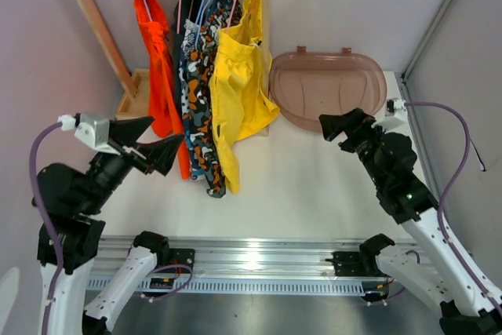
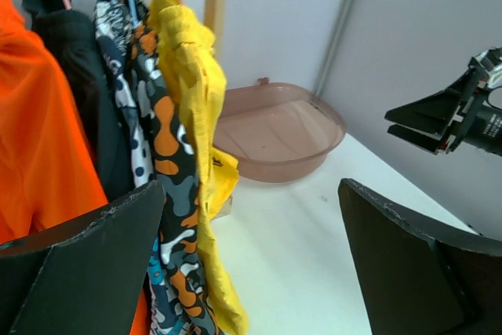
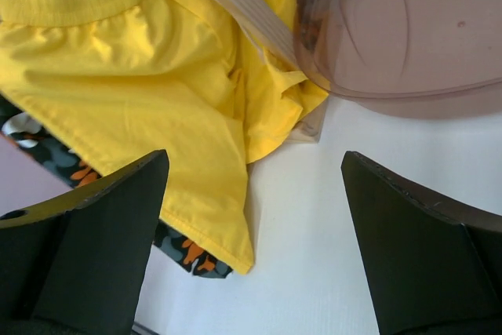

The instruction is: Remove the shorts from the hanger

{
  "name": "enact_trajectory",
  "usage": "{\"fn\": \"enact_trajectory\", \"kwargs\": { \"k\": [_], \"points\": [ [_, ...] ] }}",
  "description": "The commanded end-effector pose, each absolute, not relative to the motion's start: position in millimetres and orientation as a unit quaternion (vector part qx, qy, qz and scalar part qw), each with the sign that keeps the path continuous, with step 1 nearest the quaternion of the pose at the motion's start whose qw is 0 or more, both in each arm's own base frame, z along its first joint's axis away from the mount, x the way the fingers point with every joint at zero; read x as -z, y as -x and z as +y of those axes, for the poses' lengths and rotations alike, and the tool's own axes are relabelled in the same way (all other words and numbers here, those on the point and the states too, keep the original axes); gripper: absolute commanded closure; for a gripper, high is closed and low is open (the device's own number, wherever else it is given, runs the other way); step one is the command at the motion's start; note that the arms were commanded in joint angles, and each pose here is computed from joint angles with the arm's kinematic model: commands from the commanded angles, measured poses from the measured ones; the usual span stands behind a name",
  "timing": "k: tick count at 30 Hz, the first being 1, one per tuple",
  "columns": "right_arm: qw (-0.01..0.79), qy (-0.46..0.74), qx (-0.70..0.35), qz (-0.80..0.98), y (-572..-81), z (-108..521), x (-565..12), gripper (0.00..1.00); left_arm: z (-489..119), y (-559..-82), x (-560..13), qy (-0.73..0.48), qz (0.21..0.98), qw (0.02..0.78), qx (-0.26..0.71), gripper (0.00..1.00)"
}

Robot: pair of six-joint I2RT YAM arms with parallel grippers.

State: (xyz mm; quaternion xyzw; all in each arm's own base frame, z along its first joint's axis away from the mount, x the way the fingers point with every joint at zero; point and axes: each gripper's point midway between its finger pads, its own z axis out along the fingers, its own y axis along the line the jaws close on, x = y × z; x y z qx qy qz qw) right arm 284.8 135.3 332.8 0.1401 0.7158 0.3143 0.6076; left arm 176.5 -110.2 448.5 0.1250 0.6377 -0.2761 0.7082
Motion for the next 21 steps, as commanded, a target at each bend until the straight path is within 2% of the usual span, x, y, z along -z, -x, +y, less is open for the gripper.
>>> {"fn": "enact_trajectory", "kwargs": {
  "k": [1, 3, 6, 9, 11, 13, 15, 16, 17, 18, 19, 21],
  "points": [
    [0.617, -0.181, -0.299, 0.705, -267, 122, -337, 0.01, -120, -149, -462, -0.162, 0.601, 0.718, 0.311, 0.01],
    [0.608, -0.171, -0.31, 0.711, -258, 131, -338, 0.01, -123, -123, -470, -0.185, 0.571, 0.729, 0.331, 0.01],
    [0.597, -0.175, -0.302, 0.723, -250, 135, -337, 0.01, -139, -110, -468, -0.239, 0.55, 0.714, 0.362, 0.01],
    [0.589, -0.164, -0.296, 0.734, -239, 144, -340, 0.01, -133, -97, -486, -0.194, 0.52, 0.732, 0.396, 0.01],
    [0.59, -0.156, -0.29, 0.738, -230, 150, -341, 0.01, -106, -97, -501, -0.118, 0.516, 0.763, 0.37, 0.01],
    [0.595, -0.169, -0.279, 0.734, -225, 147, -345, 0.0, -114, -99, -497, -0.145, 0.511, 0.762, 0.371, 0.02],
    [0.59, -0.159, -0.29, 0.736, -214, 156, -348, 0.01, -110, -117, -500, -0.128, 0.528, 0.764, 0.348, 0.12],
    [0.594, -0.164, -0.282, 0.735, -213, 154, -349, 0.01, -108, -148, -492, -0.097, 0.566, 0.75, 0.327, 0.17],
    [0.588, -0.152, -0.287, 0.741, -207, 162, -347, 0.01, -91, -171, -487, -0.046, 0.593, 0.752, 0.285, 0.16],
    [0.582, -0.153, -0.286, 0.745, -203, 163, -344, 0.01, -88, -166, -504, -0.05, 0.596, 0.753, 0.273, 0.13],
    [0.585, -0.154, -0.279, 0.746, -202, 162, -343, 0.01, -97, -194, -497, -0.063, 0.626, 0.733, 0.258, 0.01],
    [0.579, -0.132, -0.274, 0.756, -195, 171, -337, 0.01, -103, -202, -519, -0.09, 0.63, 0.73, 0.25, 0.01]
  ]
}}
